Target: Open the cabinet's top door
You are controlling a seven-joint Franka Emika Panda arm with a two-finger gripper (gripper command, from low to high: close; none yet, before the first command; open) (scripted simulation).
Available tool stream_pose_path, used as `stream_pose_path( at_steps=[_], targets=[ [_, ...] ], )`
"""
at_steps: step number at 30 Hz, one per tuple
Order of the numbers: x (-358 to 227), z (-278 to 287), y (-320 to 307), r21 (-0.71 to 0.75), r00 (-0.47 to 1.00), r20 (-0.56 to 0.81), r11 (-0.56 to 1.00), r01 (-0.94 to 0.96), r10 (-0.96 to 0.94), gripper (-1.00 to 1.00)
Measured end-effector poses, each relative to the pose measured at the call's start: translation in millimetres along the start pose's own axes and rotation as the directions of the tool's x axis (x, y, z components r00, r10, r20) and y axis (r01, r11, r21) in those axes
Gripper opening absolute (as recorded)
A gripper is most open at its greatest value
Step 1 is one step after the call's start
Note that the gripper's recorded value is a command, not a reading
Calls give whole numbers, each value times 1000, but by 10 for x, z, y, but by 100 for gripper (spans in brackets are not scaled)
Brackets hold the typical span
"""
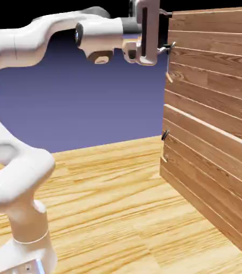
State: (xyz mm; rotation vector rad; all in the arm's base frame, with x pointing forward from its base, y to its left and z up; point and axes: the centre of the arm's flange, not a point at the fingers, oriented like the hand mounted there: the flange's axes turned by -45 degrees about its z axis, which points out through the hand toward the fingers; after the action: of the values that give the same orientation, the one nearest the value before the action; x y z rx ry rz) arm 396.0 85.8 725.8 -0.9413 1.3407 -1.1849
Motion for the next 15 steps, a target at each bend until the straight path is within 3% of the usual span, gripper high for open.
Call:
stream_pose_path(
  at_steps=[7,15],
  targets=[
    [-449,79,185,37,945,31,944,-327,326,0],
    [-973,255,627,5,750,58,751,-660,659,0]
  ],
)
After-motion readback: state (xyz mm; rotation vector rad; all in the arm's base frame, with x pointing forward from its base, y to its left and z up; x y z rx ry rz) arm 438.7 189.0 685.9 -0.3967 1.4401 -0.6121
